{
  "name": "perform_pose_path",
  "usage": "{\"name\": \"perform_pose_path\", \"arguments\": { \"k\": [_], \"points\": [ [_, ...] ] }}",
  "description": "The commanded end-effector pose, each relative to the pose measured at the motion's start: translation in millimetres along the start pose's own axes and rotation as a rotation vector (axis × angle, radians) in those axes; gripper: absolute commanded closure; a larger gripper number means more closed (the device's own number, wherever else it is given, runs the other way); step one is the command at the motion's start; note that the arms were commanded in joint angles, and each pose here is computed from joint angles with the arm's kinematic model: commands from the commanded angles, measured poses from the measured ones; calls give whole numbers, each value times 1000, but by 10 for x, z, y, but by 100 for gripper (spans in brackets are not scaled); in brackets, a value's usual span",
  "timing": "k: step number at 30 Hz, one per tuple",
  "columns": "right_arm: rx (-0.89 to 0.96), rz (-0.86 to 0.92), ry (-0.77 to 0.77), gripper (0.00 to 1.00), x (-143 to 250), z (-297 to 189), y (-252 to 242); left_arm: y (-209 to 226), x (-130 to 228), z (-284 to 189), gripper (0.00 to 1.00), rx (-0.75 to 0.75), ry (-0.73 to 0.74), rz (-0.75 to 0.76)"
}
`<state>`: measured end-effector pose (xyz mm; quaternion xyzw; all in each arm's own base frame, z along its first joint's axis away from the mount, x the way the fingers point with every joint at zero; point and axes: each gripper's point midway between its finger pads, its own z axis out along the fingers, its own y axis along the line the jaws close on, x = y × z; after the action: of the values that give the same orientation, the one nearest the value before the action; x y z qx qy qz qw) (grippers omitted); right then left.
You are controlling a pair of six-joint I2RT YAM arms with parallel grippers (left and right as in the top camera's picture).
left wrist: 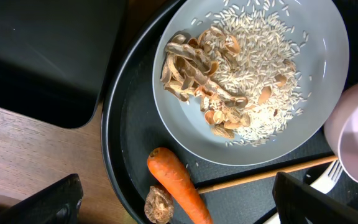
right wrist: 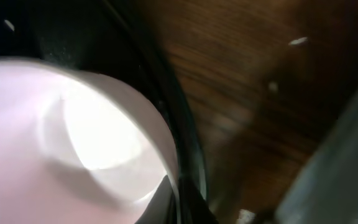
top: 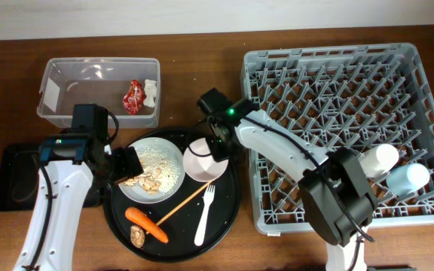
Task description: Sort waste into correct bins and load items into the dishwasher rack
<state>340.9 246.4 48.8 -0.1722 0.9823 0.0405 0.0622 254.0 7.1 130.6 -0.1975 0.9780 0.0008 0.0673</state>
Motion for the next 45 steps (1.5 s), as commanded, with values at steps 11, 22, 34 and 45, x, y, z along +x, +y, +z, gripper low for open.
{"name": "perform_pose_path", "arguments": {
  "k": [11,22,34,45],
  "points": [
    [782,491,-411,96,341,-3197,-2601,2,-51,0,3,0,-18,-13],
    [1343,936,-386,96,814,-3397,-3865,-9,-63,0,3,6,-23,-14],
    [1370,834,-126,96,395,-1894,-4360,-9,-61,0,3,6,-22,-14],
    [1286,767,-18,96,488,-1255,-4138,-29,-61,0,3,17,-21,-14]
  ]
}}
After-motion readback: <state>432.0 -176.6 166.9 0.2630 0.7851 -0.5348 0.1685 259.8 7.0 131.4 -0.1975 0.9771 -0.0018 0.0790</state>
